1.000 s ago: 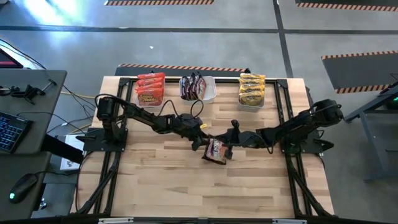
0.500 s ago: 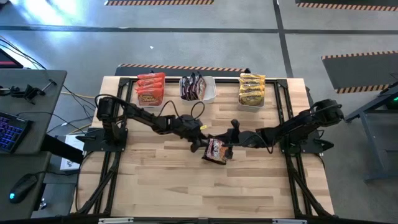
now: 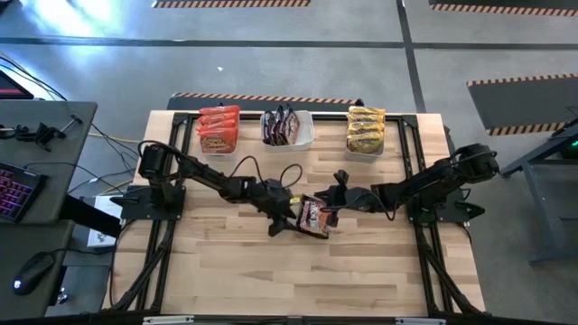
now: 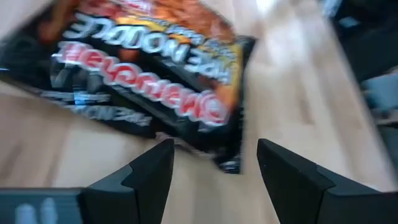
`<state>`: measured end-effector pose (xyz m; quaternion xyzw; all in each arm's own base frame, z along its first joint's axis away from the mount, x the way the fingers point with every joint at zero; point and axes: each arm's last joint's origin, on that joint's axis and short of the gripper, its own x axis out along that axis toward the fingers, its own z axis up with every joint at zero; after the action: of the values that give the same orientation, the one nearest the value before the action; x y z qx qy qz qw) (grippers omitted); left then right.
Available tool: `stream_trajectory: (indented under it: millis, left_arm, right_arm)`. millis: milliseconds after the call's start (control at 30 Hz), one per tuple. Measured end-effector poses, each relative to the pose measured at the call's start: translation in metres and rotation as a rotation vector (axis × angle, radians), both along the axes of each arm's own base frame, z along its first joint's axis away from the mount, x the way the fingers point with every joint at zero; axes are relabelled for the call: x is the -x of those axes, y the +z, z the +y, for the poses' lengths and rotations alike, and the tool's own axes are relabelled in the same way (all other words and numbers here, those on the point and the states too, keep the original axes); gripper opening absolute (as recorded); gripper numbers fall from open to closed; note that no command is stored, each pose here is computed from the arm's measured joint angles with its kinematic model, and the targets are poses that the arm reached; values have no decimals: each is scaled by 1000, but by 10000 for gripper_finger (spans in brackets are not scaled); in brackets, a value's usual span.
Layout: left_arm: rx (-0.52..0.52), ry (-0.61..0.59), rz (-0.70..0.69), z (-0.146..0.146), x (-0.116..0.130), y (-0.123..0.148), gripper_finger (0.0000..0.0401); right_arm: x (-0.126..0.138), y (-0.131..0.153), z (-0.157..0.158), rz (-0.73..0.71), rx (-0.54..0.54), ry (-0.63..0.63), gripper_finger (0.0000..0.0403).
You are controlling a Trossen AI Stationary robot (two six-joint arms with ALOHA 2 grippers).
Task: Sort Maruchan noodles
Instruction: Put the black noodle pack into the white bin
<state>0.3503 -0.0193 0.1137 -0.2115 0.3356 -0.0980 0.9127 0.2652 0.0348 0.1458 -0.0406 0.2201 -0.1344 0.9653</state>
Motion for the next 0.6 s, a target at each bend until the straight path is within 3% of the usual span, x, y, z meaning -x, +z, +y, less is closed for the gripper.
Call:
stream_trajectory:
  millis: [167, 367, 467, 600]
  left_arm:
    - [-112, 98, 24, 0, 1, -3, 219]
    - [-221, 175, 36, 7, 2, -5, 183]
    - [-234, 182, 34, 13, 2, -5, 156]
    - [-173, 145, 17, 19, 4, 8, 115]
  right_arm:
    - [0, 0, -1, 4, 27, -13, 0]
    - [0, 0, -1, 6, 28, -13, 0]
    - [0, 0, -1, 7, 28, -13, 0]
    - [1, -2, -1, 24, 31, -12, 0]
